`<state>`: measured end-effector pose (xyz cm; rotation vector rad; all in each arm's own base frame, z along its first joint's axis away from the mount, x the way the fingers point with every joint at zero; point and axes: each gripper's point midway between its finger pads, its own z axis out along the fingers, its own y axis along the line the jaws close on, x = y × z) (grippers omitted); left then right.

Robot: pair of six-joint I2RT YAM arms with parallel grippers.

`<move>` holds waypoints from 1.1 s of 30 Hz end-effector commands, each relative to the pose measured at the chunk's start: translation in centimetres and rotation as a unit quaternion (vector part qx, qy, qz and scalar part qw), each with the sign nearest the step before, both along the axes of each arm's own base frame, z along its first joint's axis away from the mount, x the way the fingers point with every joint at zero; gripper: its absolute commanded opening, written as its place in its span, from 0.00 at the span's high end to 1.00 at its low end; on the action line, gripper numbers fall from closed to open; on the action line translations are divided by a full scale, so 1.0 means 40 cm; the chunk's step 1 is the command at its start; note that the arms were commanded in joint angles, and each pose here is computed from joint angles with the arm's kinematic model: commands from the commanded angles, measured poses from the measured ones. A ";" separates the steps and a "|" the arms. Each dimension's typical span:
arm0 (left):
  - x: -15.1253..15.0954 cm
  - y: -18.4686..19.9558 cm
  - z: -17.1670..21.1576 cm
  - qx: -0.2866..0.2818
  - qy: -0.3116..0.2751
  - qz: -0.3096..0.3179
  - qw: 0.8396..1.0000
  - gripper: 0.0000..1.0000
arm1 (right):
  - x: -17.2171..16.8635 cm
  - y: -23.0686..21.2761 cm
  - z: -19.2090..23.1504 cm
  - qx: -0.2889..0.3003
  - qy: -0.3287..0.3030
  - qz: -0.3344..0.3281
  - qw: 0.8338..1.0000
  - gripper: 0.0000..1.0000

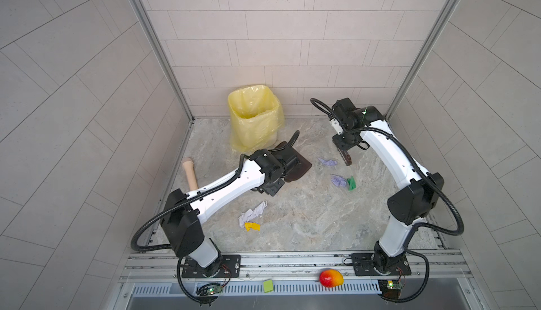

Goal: Sweep away the paper scraps from the table
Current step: 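Lower the dustpan near the purple scrap while right brush moves toward it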

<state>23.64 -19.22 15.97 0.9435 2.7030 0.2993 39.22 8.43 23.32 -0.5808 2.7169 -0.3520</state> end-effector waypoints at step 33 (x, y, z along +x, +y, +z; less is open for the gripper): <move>-0.197 0.165 -0.002 -0.001 0.041 0.098 0.994 1.00 | -0.336 0.332 -0.086 -0.051 0.163 0.259 0.951 1.00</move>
